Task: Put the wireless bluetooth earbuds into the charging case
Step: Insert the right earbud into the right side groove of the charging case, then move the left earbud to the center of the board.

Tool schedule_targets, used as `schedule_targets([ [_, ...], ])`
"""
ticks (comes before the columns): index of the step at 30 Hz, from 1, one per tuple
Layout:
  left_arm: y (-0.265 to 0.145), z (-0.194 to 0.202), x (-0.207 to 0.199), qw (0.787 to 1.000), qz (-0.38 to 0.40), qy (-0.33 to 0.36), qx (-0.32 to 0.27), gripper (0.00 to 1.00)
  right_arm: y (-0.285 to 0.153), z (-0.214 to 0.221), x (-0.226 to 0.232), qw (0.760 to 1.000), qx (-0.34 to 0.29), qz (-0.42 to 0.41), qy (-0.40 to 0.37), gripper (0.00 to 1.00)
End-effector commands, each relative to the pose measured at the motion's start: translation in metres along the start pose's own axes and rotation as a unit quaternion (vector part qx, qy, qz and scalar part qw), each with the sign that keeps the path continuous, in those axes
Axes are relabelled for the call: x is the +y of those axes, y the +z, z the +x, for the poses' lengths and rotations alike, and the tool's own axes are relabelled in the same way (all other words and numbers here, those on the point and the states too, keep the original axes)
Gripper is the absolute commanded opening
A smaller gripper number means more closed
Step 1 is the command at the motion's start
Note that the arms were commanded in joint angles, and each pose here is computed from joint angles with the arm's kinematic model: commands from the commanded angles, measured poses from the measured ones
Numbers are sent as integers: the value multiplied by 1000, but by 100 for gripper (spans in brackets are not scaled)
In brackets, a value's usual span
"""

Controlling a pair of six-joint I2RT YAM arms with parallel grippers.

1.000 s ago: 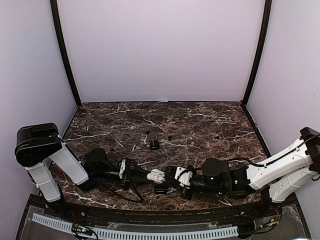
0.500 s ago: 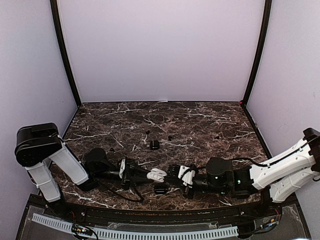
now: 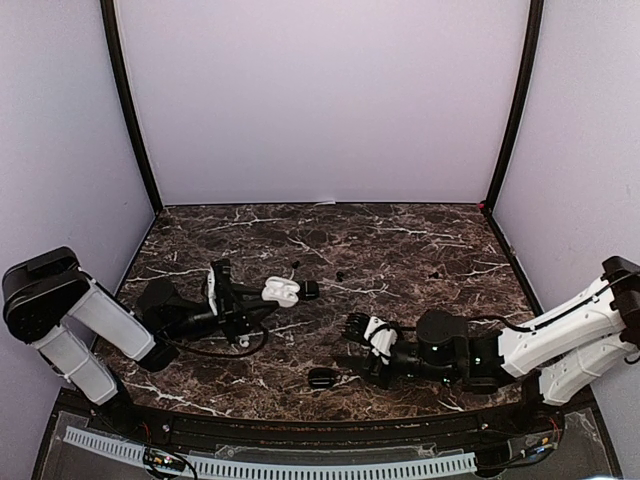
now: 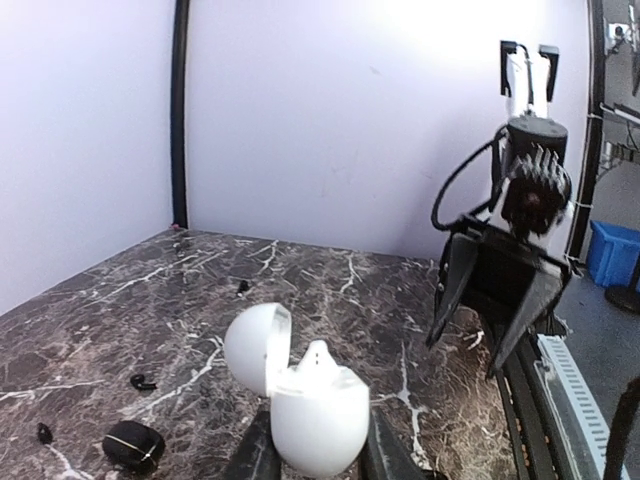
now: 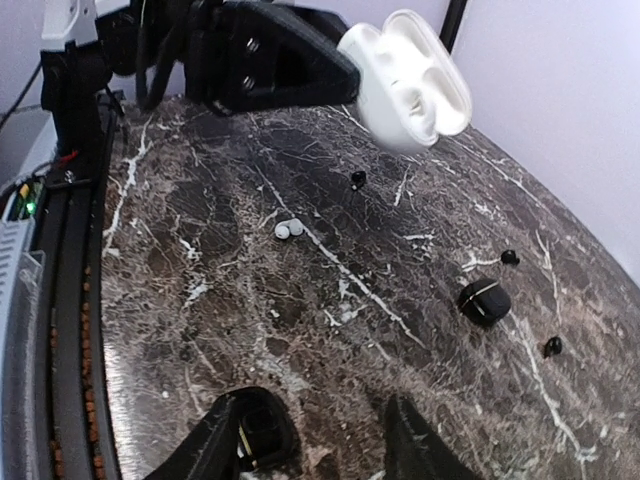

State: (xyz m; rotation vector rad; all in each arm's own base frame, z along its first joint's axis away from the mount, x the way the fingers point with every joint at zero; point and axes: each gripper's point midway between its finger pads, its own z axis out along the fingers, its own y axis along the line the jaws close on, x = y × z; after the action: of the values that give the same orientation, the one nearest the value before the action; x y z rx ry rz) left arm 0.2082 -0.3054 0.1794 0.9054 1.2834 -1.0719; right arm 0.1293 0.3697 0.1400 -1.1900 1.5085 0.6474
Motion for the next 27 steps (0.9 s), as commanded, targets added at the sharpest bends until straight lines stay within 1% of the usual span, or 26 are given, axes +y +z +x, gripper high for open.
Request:
schedule_targets([
  [1, -22, -22, 33, 995, -87, -53, -16, 21, 32, -19, -1, 999, -4, -4, 41, 54],
  [4, -40, -23, 59, 985, -148, -86, -1, 21, 60, -19, 4, 999, 28, -11, 46, 62],
  [5, -48, -26, 68, 980, -172, -96, -2, 21, 72, -12, 6, 998, 46, -10, 46, 63],
  [8, -69, -25, 87, 961, -246, -127, 6, 21, 104, -8, 8, 995, 88, -7, 53, 67],
  [9, -76, -25, 92, 953, -270, -135, 9, 21, 118, -16, 8, 994, 90, -4, 62, 69],
  [12, -100, -21, 101, 933, -329, -147, 18, 21, 145, -5, 10, 989, 128, 3, 75, 71],
  [14, -117, -19, 104, 921, -358, -150, 16, 21, 161, -9, 15, 989, 122, -3, 78, 71],
  [18, -143, -21, 103, 906, -399, -139, -1, 21, 186, 7, 15, 985, 141, 17, 93, 70],
  [21, -157, -18, 102, 897, -424, -125, 3, 22, 204, 17, 12, 982, 159, 34, 94, 69],
  [27, -172, -15, 98, 892, -440, -105, -6, 21, 224, 33, 11, 978, 174, 58, 99, 71],
])
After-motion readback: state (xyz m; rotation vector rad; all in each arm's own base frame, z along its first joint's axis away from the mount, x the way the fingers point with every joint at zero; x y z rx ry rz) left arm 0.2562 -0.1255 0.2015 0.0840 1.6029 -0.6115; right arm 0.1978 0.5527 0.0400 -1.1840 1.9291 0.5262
